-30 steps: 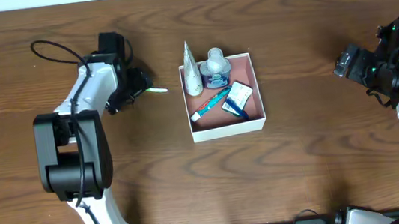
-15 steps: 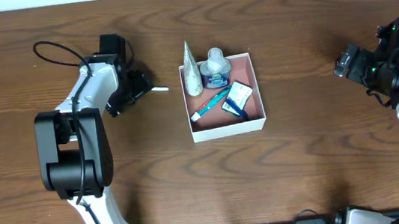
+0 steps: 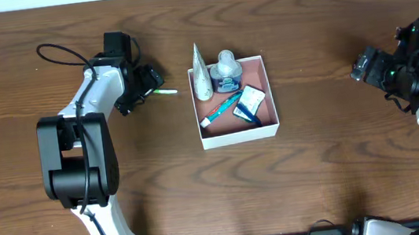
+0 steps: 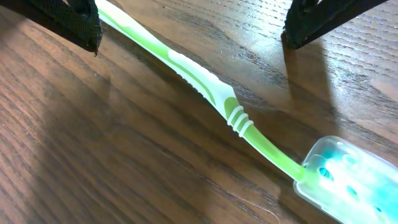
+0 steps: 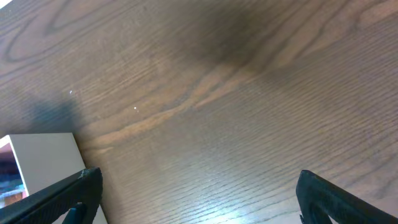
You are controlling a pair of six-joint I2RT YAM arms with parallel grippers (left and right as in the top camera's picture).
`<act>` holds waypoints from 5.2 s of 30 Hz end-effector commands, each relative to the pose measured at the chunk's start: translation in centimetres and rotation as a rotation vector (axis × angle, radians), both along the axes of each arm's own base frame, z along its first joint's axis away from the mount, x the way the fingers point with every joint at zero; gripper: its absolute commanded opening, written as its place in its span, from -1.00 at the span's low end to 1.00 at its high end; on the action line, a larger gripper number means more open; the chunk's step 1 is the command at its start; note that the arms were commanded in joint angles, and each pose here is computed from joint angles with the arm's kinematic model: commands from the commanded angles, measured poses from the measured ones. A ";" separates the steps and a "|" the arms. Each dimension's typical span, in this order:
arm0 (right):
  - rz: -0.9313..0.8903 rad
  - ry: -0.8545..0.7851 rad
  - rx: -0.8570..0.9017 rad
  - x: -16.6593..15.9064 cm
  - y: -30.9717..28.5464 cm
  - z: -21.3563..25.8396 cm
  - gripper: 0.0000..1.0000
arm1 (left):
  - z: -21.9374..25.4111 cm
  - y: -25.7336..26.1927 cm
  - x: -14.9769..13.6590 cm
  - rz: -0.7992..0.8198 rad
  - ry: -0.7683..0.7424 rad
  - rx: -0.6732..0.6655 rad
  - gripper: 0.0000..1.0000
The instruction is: Pack container
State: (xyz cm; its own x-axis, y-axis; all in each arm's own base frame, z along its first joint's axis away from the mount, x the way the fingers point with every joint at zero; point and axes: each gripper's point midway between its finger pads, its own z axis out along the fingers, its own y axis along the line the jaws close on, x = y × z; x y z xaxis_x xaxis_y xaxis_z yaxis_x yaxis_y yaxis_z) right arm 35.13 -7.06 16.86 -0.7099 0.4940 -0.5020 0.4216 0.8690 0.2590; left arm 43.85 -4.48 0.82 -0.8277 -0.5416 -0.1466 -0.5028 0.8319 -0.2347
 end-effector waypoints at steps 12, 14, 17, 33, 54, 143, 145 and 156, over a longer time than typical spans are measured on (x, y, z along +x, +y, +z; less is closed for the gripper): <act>-0.019 -0.006 0.000 0.1 -0.4 0.3 0.98 | -1.3 0.1 -2.7 -0.031 0.124 0.014 0.88; -0.019 -0.006 -0.001 0.1 -0.4 0.3 0.98 | -1.4 0.5 -3.3 -0.032 0.150 0.036 0.88; -0.019 -0.006 0.000 0.1 -0.4 0.3 0.99 | -1.5 0.6 -4.2 -0.062 0.184 0.044 0.88; -0.019 -0.006 0.000 0.1 -0.4 0.3 0.99 | 4.4 -1.3 0.7 -0.236 0.013 0.110 0.88; -0.019 -0.006 0.000 0.1 -0.4 0.3 0.99 | 2.1 -2.8 4.5 -0.571 -0.099 0.371 0.96; -0.019 -0.005 -0.001 0.1 -0.4 0.3 0.99 | -7.7 -1.2 -13.3 0.477 0.384 0.088 -0.88; -0.019 -0.005 -0.001 0.1 -0.4 0.3 0.99 | -7.7 -1.2 -13.5 0.420 0.389 0.095 -0.88; -0.019 -0.005 -0.001 0.1 -0.4 0.3 0.99 | -3.6 -0.5 -9.1 0.024 0.231 0.017 -0.88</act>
State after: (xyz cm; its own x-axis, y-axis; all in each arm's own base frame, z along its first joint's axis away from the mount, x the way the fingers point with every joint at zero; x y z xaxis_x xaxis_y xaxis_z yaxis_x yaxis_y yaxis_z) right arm 35.14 -7.06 16.79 -0.7108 0.4942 -0.5005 0.4220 0.8689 0.2586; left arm 36.99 -6.39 -0.44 -0.7135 -0.7003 -0.0226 -0.6889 0.7070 -0.1599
